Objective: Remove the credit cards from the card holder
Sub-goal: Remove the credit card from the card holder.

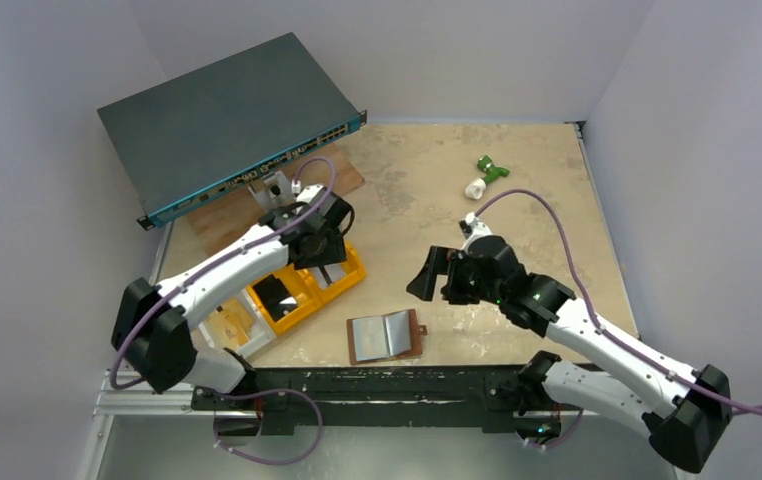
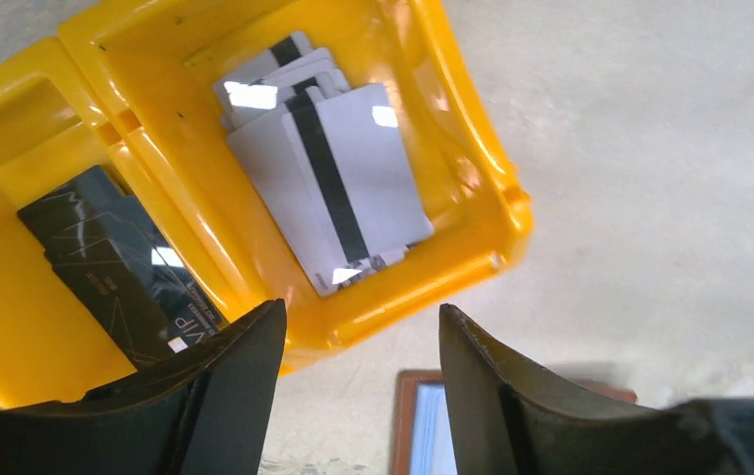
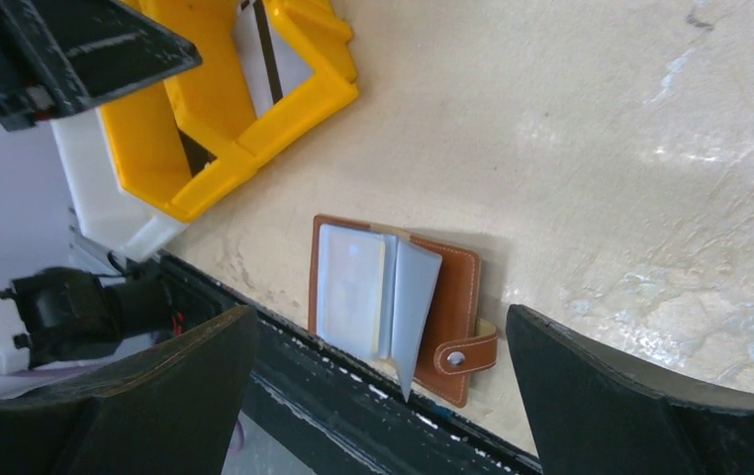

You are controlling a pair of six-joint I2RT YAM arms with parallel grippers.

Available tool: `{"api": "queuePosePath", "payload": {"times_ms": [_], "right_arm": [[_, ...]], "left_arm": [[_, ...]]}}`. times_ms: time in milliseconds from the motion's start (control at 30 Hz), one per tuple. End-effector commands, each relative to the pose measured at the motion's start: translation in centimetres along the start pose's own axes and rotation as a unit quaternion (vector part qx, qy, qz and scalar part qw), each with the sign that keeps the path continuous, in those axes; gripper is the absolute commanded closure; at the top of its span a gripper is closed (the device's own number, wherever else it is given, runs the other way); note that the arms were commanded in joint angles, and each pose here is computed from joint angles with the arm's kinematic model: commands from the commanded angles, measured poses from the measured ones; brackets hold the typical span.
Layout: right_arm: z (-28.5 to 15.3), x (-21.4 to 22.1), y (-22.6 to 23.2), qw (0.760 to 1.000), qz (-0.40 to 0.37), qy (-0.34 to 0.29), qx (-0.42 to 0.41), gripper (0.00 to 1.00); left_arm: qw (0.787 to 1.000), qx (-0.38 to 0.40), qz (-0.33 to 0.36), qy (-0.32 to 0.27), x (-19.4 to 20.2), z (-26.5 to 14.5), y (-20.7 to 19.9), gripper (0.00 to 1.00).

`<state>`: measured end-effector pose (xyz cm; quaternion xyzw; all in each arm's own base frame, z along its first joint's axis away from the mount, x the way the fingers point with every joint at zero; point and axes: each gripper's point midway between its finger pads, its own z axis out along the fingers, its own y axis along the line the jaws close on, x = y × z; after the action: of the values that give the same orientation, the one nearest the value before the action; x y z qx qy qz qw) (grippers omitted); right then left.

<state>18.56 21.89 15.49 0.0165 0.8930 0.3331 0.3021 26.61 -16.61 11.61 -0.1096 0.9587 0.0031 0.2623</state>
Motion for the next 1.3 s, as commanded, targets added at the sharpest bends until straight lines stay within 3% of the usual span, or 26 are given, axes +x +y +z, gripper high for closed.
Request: {"api": "queuePosePath", "payload": {"times_ms": [0,133,300,500,767,1067,1267], "right_arm": [[0.2,-0.3,2.5,0.999,-0.034,-0.024,0.018,0.03],[1.5,1.9,4.1,0.998,-0.051,-0.008,0.036,0.09],[3.4,5.4,5.6,0.995,-0.076,0.027,0.053,0.23],[6.2,8.5,5.5,0.988,-0.11,0.061,0.084,0.25],[9.4,11.0,4.7,0.98,-0.136,0.089,0.113,0.35],[11.7,12.8,3.9,0.974,-0.151,0.106,0.135,0.36],[12.0,14.4,1.6,0.965,-0.148,0.131,0.17,0.47]], "left_arm": [[0.995,0.102,0.02,0.0,0.4,-3.1,-1.3,0.41],[0.986,0.161,0.038,0.02,2.6,-5.2,-0.8,0.41],[0.971,0.229,0.037,0.051,6.5,-6.9,0.3,0.41],[0.957,0.278,0.02,0.081,9.6,-7.2,0.5,0.41],[0.956,0.278,-0.011,0.093,10.8,-6.6,0.9,0.41],[0.958,0.267,-0.018,0.108,11.5,-5.7,0.9,0.4],[0.955,0.269,-0.017,0.122,11.8,-5.1,0.3,0.41]]}}
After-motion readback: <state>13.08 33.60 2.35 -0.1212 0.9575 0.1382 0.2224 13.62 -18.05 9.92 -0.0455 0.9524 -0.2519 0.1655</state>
